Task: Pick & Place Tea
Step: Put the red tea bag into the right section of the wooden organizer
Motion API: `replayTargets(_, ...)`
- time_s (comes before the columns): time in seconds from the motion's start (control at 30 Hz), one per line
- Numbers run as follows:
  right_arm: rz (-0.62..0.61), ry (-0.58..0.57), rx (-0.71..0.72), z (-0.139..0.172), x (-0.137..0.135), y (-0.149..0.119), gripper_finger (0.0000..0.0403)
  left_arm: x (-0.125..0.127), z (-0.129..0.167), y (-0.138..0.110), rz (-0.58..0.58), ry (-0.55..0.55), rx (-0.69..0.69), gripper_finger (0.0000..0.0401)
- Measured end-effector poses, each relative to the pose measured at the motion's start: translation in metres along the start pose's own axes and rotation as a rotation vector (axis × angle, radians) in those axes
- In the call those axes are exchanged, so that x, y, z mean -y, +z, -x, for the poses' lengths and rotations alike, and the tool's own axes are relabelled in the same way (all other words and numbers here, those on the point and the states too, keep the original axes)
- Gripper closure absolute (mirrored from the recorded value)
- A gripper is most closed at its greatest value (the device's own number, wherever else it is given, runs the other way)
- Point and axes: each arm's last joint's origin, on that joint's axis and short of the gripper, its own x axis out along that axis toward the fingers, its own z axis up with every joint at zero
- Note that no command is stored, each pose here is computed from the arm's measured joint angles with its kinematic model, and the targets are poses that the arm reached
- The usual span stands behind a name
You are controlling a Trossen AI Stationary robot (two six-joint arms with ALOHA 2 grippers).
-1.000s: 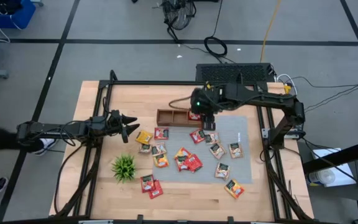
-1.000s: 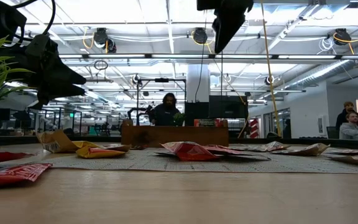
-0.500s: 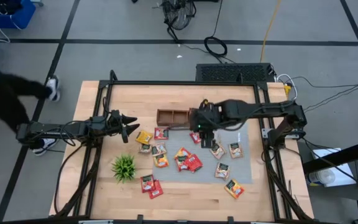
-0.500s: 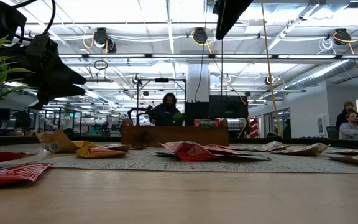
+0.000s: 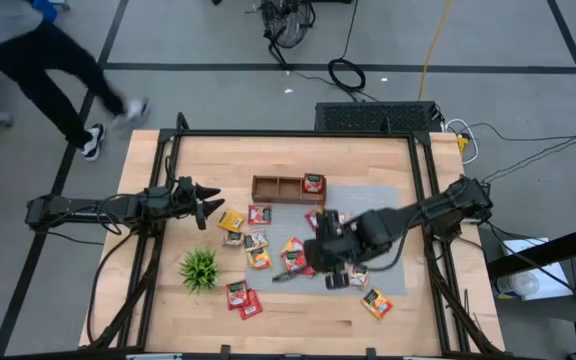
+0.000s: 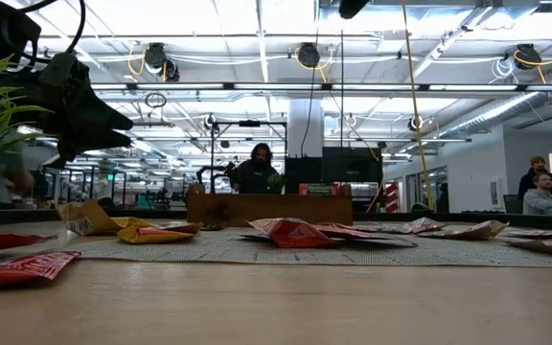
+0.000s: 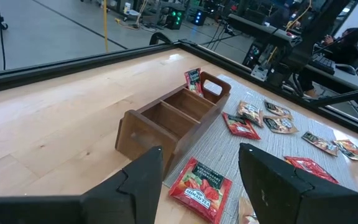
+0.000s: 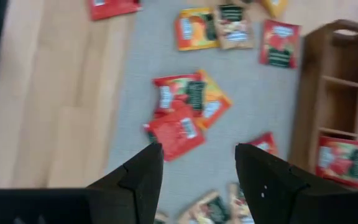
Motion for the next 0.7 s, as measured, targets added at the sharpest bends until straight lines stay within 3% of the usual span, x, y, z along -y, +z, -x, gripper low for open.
replayTargets(0.3,0.038,0.034,-0.054,-0.019,-0.043,-0.005,0.0215,0.000,0.000,0.000,0.001,-0.010,0.001,0.0189)
replayTargets(0.7,0.045,0.011,-0.084,-0.038,-0.037,-0.002,0.0215,0.000,0.000,0.000,0.001,-0.009,0.002,0.0189)
